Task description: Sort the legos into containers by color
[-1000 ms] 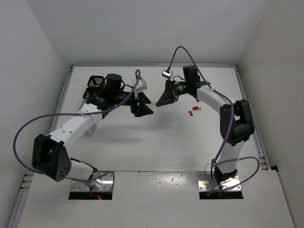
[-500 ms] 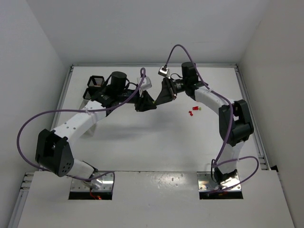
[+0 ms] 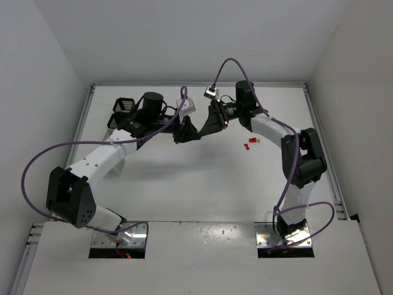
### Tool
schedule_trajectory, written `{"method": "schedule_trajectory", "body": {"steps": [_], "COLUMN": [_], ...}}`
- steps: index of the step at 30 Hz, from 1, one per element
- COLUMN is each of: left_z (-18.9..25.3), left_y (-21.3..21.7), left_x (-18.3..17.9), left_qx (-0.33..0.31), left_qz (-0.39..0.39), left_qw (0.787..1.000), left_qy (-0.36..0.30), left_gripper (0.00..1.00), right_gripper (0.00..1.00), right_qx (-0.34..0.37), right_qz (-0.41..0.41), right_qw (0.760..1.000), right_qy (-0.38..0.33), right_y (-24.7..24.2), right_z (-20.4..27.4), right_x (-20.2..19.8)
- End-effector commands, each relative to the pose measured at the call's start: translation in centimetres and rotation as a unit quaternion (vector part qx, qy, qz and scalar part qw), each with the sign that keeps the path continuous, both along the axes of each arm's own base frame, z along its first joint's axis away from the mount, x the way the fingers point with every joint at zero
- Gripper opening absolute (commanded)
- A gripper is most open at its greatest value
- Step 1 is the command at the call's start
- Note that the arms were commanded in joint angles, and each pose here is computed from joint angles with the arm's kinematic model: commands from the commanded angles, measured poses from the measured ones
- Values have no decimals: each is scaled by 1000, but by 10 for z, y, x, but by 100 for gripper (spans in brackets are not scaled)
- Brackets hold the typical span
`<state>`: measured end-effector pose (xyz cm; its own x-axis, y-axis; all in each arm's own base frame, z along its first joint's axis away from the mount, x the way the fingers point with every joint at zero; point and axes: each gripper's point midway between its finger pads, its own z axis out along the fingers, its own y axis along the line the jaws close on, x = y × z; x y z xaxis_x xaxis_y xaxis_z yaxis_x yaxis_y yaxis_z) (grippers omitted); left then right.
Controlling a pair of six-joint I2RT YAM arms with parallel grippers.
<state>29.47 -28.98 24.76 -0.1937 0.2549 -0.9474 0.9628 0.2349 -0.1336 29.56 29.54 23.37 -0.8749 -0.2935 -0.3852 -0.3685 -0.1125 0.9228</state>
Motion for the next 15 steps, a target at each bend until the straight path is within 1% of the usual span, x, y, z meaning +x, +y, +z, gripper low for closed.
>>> {"method": "schedule_trajectory", "body": {"steps": [1,3,4,6,7,9,10,11,12,13,14,15], "left_z": [44,39,34,33,24,17,11,-4,-9,-10,-20,-30], "left_y": [5,15,26,44,58,81,91,112,122,132,146,161], "left_x": [1,-2,-6,-19,-25,-36,-41,-46,-51,-56,-63,-62], "left_qx": [-38,-28,-20,-6,20,54,71,107,123,138,162,194], "left_qz": [-7,0,4,16,24,50,60,85,98,110,124,154], "left_qw": [998,999,999,999,999,997,995,991,988,984,978,968], "left_qy": [-50,-46,-39,-49,-40,-36,-27,0,8,11,30,39], "left_gripper": [1,0,0,0,0,0,0,0,0,0,0,0], "right_gripper": [36,44,44,47,47,49,49,49,49,48,48,48], "right_qx": [12,6,0,-12,-18,-47,-71,-218,-265,-293,-329,-349], "right_qz": [35,4,-12,-54,-68,-129,-153,-201,-204,-202,-222,-233], "right_qw": [999,1000,1000,998,997,990,982,954,938,929,911,899], "right_qy": [-3,-2,8,22,29,25,-79,-55,-93,-104,-112,-129], "right_y": [-3,-11,-14,-28,-33,-48,-56,-79,-91,-99,-112,-123], "right_z": [-7,-17,-21,-31,-35,-42,-63,-86,-96,-105,-111,-109], "right_x": [-10,0,5,17,18,37,50,53,55,54,60,62]}}
